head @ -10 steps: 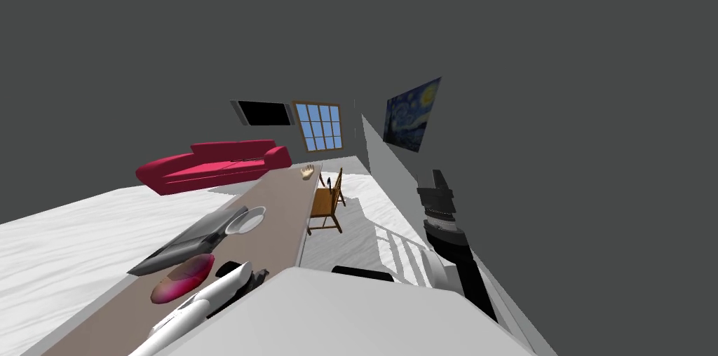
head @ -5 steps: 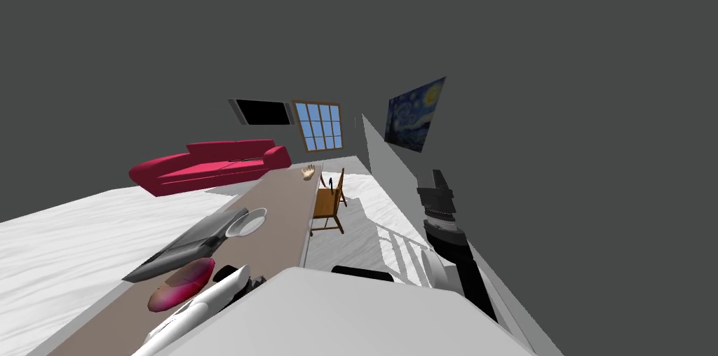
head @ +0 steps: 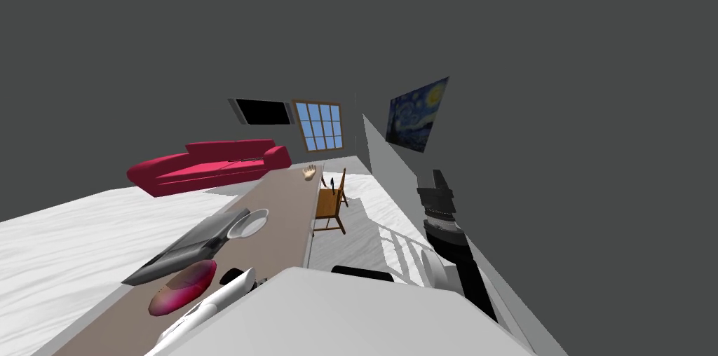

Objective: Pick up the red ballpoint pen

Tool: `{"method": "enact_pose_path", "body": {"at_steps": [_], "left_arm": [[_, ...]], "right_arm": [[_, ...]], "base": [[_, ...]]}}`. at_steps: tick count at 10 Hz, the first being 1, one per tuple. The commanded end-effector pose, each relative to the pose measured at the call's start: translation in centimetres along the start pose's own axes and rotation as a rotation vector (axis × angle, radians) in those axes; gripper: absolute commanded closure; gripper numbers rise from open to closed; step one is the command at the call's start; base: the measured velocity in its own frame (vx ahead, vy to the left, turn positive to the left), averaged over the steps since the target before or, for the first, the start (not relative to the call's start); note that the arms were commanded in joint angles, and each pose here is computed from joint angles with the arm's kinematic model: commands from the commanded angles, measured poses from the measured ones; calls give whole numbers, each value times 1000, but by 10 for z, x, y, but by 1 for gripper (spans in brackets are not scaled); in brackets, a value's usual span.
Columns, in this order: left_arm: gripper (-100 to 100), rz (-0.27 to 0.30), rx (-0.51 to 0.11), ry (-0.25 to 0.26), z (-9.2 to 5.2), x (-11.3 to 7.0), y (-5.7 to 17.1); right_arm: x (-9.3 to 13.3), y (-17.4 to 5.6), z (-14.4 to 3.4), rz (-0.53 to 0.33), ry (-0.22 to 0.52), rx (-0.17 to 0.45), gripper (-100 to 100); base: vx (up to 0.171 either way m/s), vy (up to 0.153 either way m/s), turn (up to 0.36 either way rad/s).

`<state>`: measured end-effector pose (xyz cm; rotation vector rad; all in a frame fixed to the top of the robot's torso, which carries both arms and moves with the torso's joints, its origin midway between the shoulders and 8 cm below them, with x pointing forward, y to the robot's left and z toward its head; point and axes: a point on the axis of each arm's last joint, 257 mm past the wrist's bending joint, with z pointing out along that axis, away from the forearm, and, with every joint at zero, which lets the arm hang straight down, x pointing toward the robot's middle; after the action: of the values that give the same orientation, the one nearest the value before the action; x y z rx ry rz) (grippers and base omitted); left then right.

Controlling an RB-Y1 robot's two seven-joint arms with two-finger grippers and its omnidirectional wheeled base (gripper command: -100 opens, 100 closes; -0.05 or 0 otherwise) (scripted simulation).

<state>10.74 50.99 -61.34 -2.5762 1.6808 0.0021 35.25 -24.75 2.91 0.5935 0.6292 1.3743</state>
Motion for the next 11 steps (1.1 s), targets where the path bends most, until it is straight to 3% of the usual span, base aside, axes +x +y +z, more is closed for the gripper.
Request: {"method": "enact_pose_path", "body": {"at_steps": [1,4,5,6,9,10,11], "left_arm": [[100,0,0,0,0,0,0],[100,-2,0,0,0,0,0],[0,-2,0,0,0,0,0],[100,2,0,0,-9,-11,-6],[100,4,0,1,-20,-24,-13],[100,4,1,0,-19,-20,-13],[0,4,0,1,-19,-20,-13]], "right_arm": [[0,0,0,0,0,0,0],[0,0,0,0,0,0,0],[0,0,0,0,0,0,0],[0,0,0,0,0,0,0],[0,0,0,0,0,0,0],[0,0,0,0,0,0,0],[0,0,0,0,0,0,0]], "base": [[0,0,0],[0,0,0],[0,0,0],[-14,-61,4],[-6,-84,8],[-1,-32,4],[0,-8,0]]}}
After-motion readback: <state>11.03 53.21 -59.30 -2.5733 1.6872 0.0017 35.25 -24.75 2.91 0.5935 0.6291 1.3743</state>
